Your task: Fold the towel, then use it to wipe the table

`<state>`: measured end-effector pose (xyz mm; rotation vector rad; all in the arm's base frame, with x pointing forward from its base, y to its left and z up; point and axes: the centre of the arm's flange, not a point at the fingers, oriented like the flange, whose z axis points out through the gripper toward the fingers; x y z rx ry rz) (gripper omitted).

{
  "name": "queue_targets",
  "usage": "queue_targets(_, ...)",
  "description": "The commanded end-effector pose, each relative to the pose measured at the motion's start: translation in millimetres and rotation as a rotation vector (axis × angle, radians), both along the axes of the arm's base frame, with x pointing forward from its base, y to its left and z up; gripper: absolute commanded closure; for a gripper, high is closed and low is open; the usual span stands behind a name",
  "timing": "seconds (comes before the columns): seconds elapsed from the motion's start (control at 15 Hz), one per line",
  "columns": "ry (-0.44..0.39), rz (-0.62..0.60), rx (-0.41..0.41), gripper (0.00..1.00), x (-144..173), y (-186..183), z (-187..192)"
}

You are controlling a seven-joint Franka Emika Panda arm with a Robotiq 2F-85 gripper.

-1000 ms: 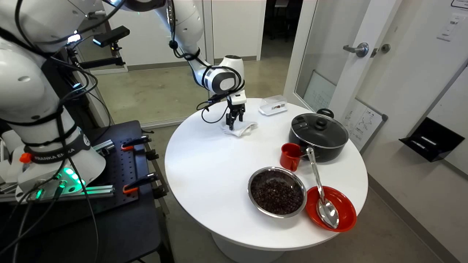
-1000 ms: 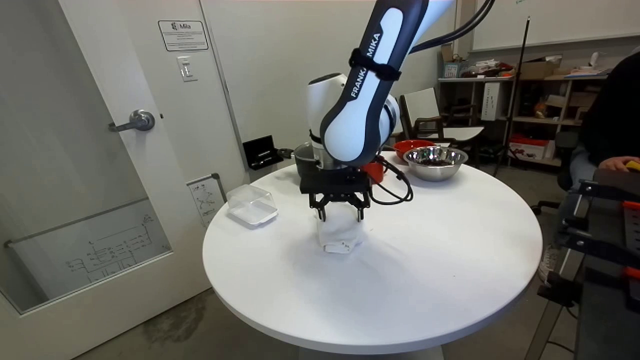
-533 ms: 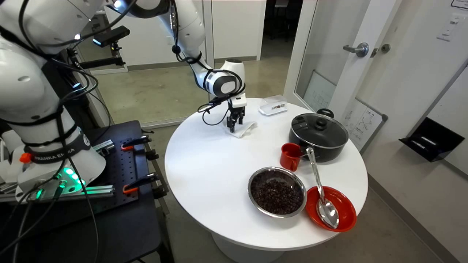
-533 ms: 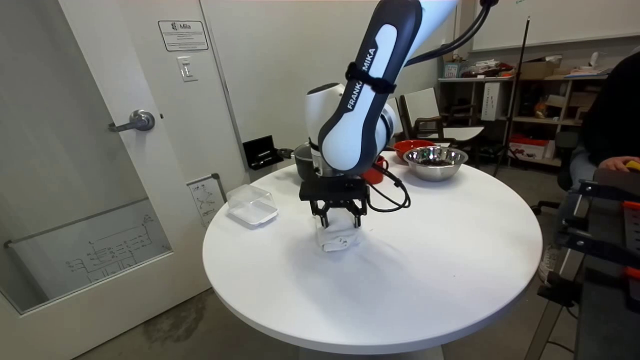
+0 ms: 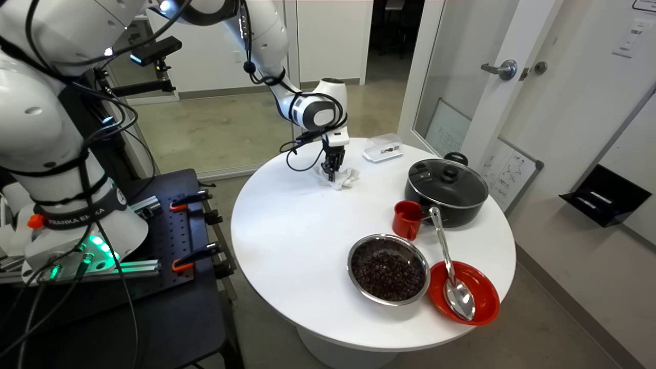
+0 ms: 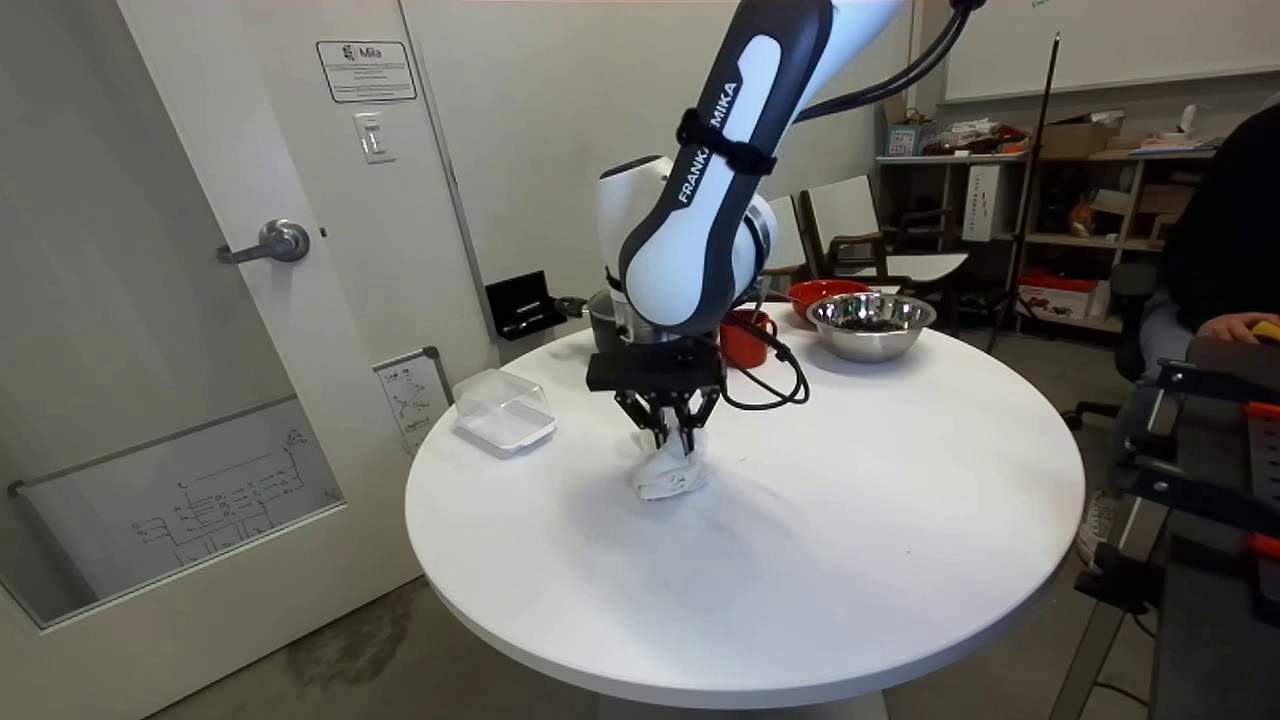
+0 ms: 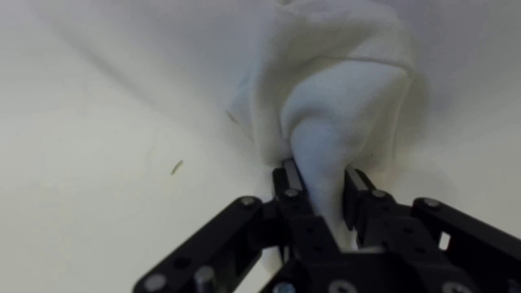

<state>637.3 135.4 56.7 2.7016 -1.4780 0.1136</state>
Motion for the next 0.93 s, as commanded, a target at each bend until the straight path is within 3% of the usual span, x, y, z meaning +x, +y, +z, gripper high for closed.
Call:
queue_targets(0.0, 0.024, -0.019, -0.027, 0.94, 2, 3, -19)
queue_targets(0.53, 0.016, -0.037, -0.106, 0.95, 1, 14, -23)
queue_targets(0.87, -0.013, -0.181, -0.087, 0.95, 15, -17, -16)
